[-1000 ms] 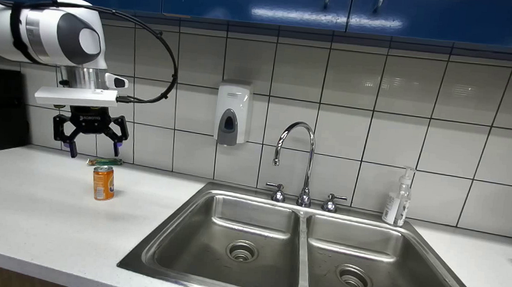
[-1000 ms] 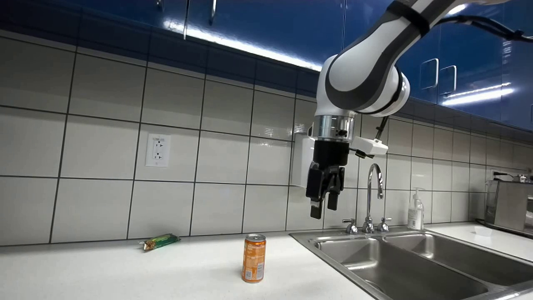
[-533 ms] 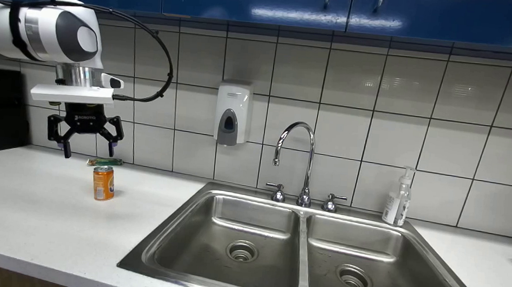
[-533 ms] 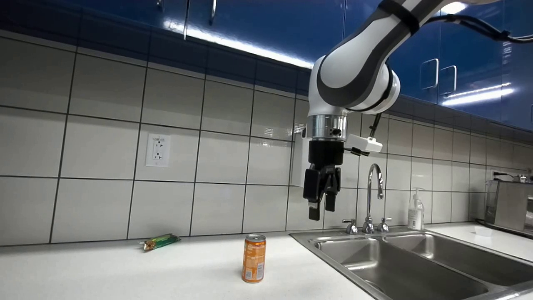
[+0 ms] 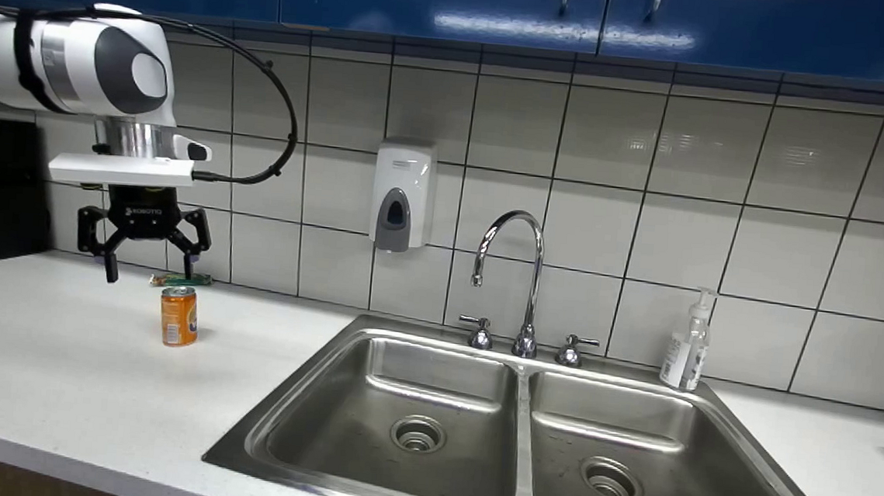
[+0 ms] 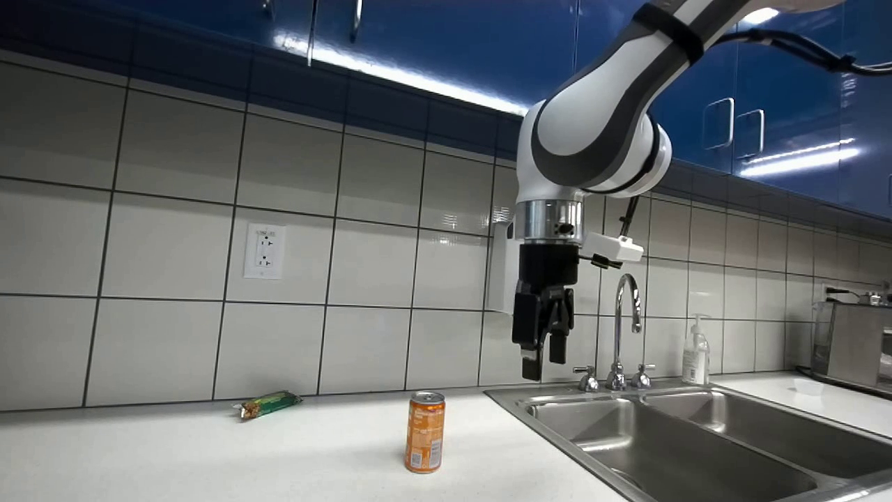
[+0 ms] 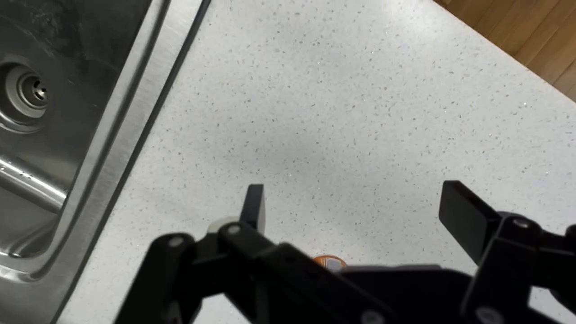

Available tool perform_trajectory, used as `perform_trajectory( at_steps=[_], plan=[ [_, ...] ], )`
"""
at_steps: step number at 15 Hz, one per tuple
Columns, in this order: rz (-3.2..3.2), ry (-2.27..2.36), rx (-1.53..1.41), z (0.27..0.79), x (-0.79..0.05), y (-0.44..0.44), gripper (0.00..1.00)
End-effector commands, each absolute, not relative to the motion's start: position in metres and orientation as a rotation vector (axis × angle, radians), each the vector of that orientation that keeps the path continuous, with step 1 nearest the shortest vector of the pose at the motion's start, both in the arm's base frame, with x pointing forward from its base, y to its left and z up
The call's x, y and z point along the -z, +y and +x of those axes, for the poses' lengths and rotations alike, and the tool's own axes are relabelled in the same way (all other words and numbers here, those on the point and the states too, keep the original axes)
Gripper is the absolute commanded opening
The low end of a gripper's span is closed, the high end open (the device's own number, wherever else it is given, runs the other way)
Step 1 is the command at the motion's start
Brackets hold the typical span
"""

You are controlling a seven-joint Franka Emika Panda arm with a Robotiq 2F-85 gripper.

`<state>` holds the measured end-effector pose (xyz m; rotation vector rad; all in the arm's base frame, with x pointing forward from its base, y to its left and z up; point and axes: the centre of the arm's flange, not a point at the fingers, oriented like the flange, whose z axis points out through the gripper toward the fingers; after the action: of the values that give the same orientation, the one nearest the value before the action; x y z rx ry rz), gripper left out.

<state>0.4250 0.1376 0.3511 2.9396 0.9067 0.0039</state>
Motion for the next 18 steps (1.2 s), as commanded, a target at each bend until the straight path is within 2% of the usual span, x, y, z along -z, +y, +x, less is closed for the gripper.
perform_trajectory(
  at_steps=[1, 6, 12, 18],
  plan=[
    [2.928, 0.924, 0.045, 0.429, -0.337, 0.146, 1.0],
    [2.924, 0.941, 0.042, 0.447, -0.321, 0.151, 1.0],
    [2.869, 1.009, -0.143, 0.48, -0.312, 0.162, 1.0],
    [2.877, 1.043, -0.165, 0.505, -0.29, 0.172, 1.0]
  ],
)
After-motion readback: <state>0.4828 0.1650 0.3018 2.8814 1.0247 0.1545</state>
